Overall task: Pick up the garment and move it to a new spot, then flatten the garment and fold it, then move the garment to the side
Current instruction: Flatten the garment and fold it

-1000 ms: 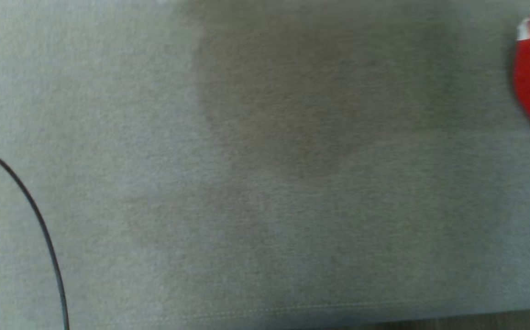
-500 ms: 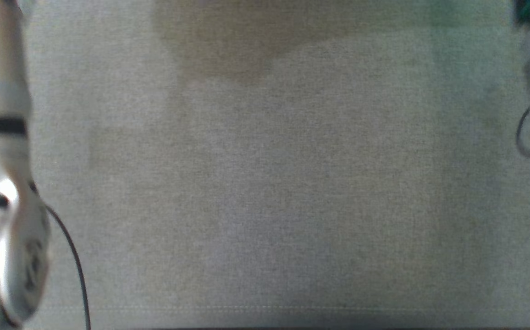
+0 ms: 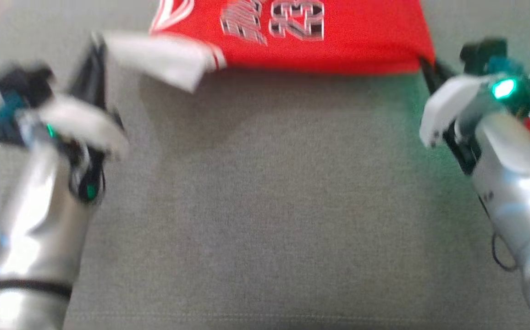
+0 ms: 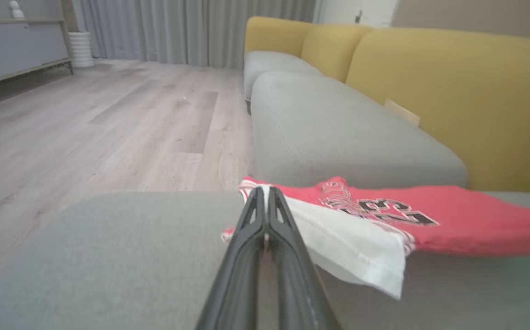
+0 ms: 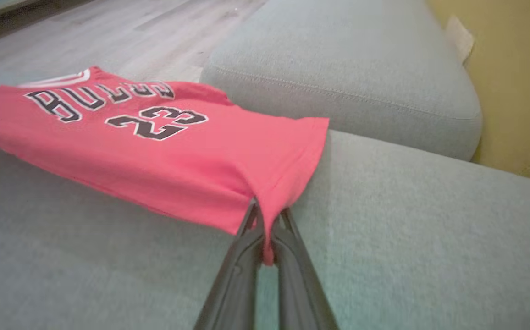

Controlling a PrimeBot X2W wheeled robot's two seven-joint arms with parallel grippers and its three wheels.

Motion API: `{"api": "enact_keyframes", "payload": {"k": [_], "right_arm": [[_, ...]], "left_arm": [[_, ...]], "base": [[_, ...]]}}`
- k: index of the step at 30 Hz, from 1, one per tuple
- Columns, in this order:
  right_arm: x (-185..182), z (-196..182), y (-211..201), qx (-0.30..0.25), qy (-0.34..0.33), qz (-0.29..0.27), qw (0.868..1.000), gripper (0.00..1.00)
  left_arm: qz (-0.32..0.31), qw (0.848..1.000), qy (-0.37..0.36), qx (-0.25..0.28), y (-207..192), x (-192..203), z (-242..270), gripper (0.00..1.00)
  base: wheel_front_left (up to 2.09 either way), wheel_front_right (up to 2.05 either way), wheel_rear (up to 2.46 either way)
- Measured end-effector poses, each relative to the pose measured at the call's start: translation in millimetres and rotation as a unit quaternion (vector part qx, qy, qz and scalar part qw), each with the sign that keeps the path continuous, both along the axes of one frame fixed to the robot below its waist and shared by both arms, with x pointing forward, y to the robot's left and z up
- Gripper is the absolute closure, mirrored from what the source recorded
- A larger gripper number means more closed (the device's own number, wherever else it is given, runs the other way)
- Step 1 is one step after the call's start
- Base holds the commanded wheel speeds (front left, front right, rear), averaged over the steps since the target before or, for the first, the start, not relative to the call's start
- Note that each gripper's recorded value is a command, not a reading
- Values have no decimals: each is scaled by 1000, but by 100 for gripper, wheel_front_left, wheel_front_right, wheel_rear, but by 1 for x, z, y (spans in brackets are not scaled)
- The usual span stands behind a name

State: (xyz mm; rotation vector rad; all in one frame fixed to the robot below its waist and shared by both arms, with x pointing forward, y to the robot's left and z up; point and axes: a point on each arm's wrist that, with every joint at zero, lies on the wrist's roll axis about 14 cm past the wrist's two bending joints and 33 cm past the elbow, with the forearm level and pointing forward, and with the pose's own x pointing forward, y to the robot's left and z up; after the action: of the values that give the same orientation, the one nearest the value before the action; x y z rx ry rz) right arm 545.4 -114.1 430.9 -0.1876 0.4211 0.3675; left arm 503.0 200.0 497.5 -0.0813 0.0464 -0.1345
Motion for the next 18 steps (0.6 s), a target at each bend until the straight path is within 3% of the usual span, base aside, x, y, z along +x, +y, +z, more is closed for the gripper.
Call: {"api": "enact_keyframes", "payload": {"k": [9,18], "right_arm": [[-48,16,-10,-16,29,37,999,100],[-106,7,-12,-42,91,87,991,100]], "left_arm": [[-43,998,26,38,3,-79,-17,100],[-78,994,71,20,2,-157,-36,100]], "base": [[0,0,0],[0,0,0]]}}
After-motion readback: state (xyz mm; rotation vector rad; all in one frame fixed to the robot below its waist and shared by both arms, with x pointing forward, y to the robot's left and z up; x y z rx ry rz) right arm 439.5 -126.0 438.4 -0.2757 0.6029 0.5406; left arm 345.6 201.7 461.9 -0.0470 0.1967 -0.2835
